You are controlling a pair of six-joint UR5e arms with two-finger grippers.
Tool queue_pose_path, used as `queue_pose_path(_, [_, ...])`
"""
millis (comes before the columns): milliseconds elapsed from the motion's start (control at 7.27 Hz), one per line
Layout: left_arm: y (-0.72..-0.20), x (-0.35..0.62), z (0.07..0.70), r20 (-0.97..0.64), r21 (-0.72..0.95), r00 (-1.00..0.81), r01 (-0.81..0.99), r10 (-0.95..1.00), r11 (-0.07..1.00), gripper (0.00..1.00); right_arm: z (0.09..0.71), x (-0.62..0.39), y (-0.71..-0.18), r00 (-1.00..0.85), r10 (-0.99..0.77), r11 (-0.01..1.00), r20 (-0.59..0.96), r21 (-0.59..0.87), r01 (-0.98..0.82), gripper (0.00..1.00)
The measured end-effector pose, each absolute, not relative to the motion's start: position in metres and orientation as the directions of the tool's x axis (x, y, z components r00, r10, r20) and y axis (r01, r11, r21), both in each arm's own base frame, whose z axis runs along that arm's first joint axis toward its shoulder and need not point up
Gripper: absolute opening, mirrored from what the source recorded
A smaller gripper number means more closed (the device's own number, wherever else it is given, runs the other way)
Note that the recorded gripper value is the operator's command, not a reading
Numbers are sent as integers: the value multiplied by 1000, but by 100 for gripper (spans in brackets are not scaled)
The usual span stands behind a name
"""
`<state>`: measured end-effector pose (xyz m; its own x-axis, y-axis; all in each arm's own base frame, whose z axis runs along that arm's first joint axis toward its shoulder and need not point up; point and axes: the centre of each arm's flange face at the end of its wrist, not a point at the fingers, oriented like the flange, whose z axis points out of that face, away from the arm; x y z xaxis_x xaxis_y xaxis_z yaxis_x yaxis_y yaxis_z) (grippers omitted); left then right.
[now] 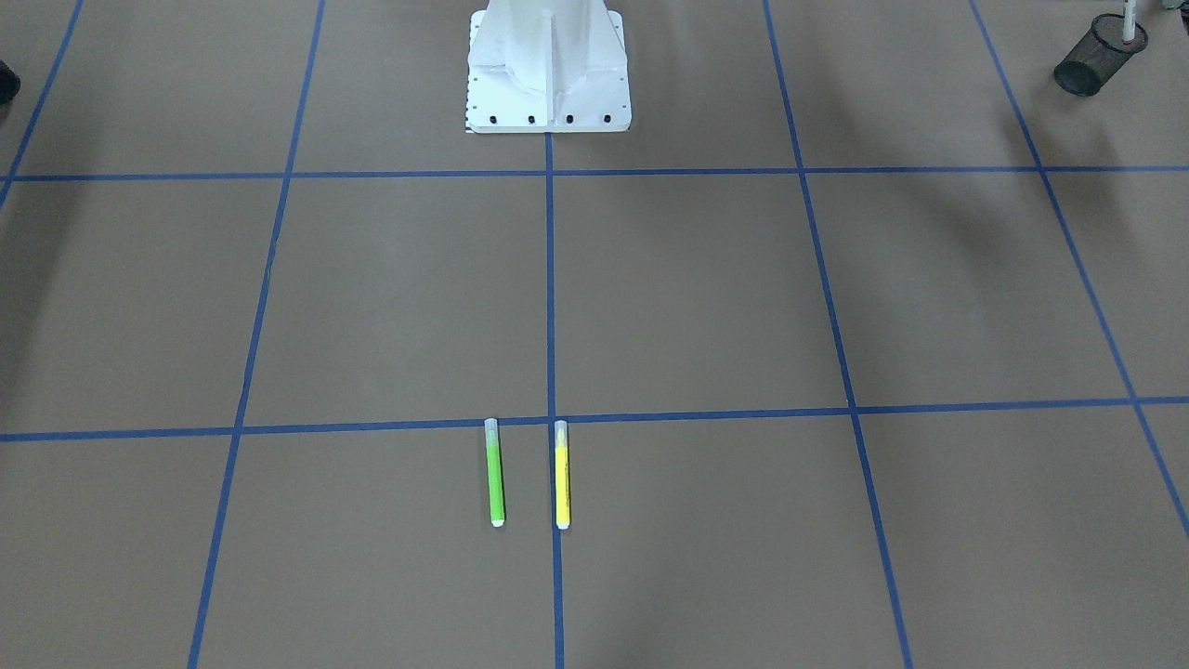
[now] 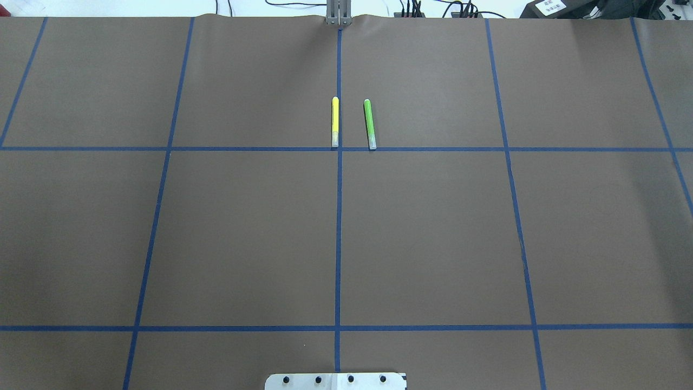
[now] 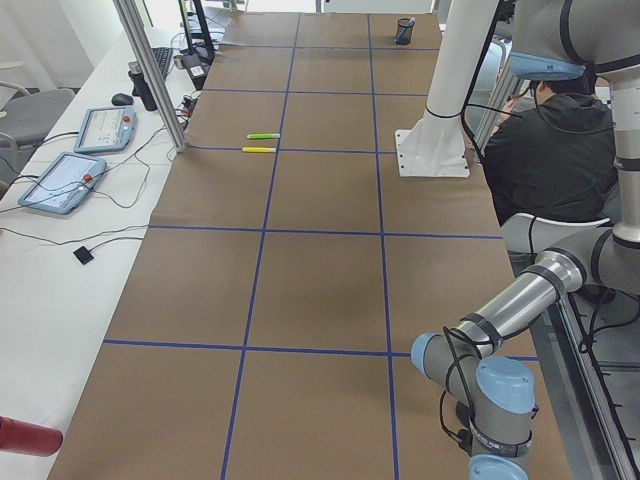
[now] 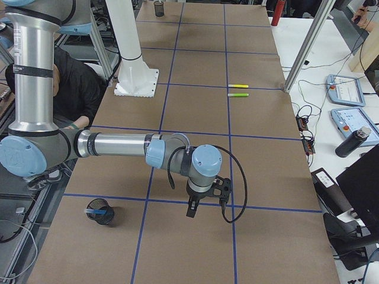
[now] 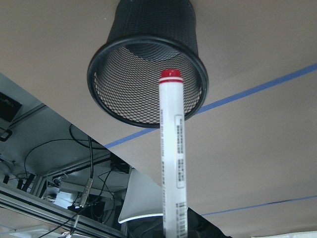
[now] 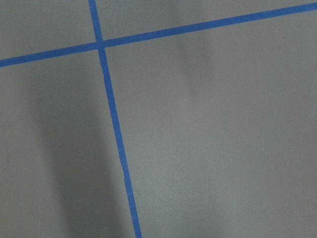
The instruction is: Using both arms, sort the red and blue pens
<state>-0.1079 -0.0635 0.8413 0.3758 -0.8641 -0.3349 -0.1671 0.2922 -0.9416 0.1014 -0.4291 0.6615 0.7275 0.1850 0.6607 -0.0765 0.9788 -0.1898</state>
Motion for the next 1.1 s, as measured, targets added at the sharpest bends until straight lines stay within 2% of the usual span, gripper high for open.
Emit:
queue_pose_path(138, [-59, -106, 848, -329, -943, 374, -172, -867, 284, 31, 661, 101, -429, 728, 185, 979, 661, -189, -76, 100])
queue_pose_path(275, [-57, -105, 851, -327, -944, 372, -174, -869, 280, 99, 661, 101, -429, 728, 185, 979, 661, -189, -76, 100])
queue_pose_path(688, [-60, -100, 863, -363, -931, 308, -153, -880, 331, 100, 661, 101, -430, 728, 184, 979, 661, -188, -76, 100])
queue_pose_path(826, [-76, -107, 860, -386, -922, 302, -137, -872, 361, 100, 658, 102, -431, 728, 179, 980, 662, -182, -76, 100])
queue_pose_path(1101, [-139, -137, 837, -465, -882, 320, -87, -825, 464, 100, 648, 101, -432, 726, 164, 984, 667, -161, -75, 100])
